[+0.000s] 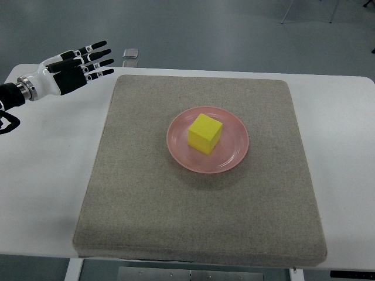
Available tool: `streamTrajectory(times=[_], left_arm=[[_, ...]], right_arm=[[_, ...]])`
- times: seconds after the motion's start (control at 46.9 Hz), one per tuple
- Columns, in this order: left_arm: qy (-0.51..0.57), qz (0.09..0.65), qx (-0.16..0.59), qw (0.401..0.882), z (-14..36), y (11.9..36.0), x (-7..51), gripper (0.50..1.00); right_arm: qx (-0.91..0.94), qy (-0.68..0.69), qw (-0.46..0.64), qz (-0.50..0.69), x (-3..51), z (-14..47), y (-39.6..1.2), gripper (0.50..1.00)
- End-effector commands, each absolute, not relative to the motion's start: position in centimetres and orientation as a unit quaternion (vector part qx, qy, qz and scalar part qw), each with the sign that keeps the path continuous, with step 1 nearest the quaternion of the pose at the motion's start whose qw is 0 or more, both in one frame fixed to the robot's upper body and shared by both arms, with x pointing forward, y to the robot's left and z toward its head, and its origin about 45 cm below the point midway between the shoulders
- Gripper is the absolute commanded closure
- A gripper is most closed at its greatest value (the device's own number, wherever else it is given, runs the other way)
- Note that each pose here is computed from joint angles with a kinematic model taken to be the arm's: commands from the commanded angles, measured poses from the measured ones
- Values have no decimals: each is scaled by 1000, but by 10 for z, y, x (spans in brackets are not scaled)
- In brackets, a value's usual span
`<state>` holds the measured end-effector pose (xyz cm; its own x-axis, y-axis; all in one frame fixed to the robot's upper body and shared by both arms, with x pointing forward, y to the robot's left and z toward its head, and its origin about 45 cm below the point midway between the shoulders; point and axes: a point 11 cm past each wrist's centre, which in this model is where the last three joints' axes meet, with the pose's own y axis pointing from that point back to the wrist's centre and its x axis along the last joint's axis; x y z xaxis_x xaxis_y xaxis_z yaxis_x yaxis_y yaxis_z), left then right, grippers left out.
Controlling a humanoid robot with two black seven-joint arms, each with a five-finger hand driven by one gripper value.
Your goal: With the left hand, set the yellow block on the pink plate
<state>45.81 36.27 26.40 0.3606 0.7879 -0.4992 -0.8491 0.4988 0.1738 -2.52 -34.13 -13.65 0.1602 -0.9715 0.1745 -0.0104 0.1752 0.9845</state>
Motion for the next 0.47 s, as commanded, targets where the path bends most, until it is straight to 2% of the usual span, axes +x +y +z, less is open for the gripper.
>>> streamTrajectory(times=[0.0,0.448], left_arm=[[269,498,-73,821,271,365,460,504],[268,499,-73,821,272,365,461,504]], right_arm=[[493,-498,582,-413,-25,-137,-341,576],[493,-495,588,-408,-26,-136,-342,576]])
